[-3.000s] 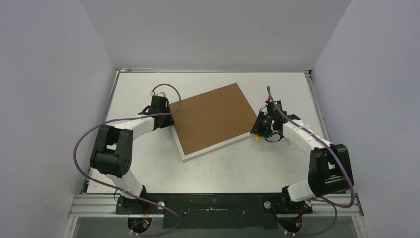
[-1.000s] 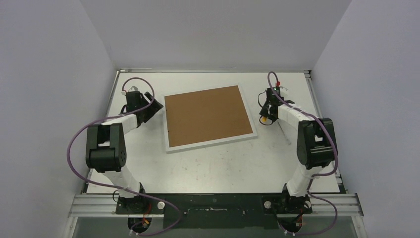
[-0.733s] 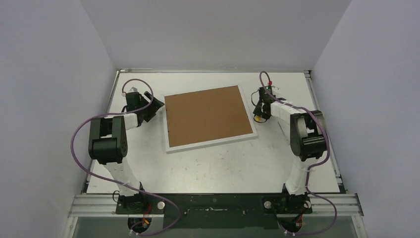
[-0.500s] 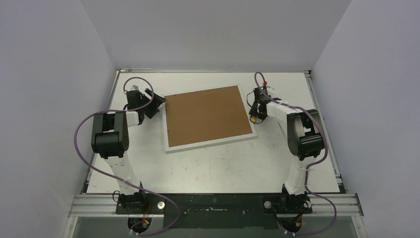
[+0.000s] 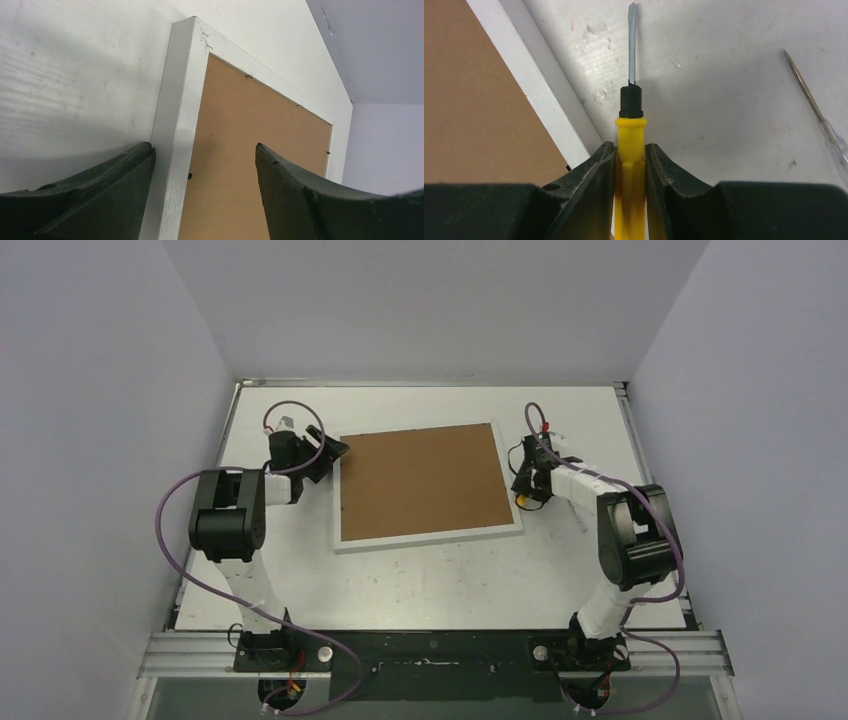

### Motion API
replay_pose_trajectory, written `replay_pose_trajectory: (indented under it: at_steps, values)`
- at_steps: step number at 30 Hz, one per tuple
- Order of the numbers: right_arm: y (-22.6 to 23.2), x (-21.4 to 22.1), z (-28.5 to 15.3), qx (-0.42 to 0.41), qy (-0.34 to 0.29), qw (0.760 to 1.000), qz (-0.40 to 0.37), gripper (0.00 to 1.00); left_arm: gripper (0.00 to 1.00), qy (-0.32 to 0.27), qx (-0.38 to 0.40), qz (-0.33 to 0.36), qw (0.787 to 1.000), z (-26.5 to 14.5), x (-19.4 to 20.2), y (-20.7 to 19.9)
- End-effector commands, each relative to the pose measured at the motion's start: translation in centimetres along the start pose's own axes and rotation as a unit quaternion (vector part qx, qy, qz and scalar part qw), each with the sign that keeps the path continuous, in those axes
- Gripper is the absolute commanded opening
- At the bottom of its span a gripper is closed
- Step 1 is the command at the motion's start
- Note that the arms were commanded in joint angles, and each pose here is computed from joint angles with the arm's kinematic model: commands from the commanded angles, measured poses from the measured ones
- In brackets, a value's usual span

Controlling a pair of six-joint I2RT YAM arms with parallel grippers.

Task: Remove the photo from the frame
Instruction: Adjust the photo frame at the center of the board, then adjust the screwdriver.

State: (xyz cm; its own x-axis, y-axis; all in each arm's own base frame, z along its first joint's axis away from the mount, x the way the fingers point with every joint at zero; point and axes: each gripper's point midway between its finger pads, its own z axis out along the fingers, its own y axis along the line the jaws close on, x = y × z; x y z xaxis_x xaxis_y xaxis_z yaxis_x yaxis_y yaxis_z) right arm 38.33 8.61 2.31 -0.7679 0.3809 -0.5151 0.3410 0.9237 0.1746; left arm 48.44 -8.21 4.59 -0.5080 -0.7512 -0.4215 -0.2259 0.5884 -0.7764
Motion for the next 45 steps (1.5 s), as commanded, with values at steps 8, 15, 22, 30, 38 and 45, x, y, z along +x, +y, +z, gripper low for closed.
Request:
replay_pose_trajectory:
  at_steps: [8,15,22,30,38,45]
  values:
    - [0.1,3.7,-6.1,-0.062,0.016,0.998,-0.005,0.05,0.71,0.097,0.034,0.028,0.994,-3.1,9.5,-3.3]
    - [-3.1,0.9,-8.9,-0.006,-0.038,0.999,-0.021,0.05,0.71,0.085,0.030,0.030,0.995,-4.8,10.2,-3.7]
    - [0.8,-0.5,-12.8,-0.108,-0.039,0.990,-0.086,0.05,0.74,0.023,-0.017,0.125,0.992,-7.7,5.8,-5.6]
    - [10.9,4.0,-19.6,-0.407,0.020,0.893,-0.192,0.06,0.75,0.076,0.081,0.169,0.979,-12.5,9.5,-12.4]
    - [15.9,9.8,-20.6,-0.454,0.067,0.849,-0.262,0.07,0.75,0.163,0.178,0.156,0.958,-16.0,16.9,-18.0]
    - [18.6,12.3,-21.3,-0.480,0.063,0.831,-0.273,0.06,0.71,0.172,0.169,0.073,0.968,-16.7,18.0,-17.0]
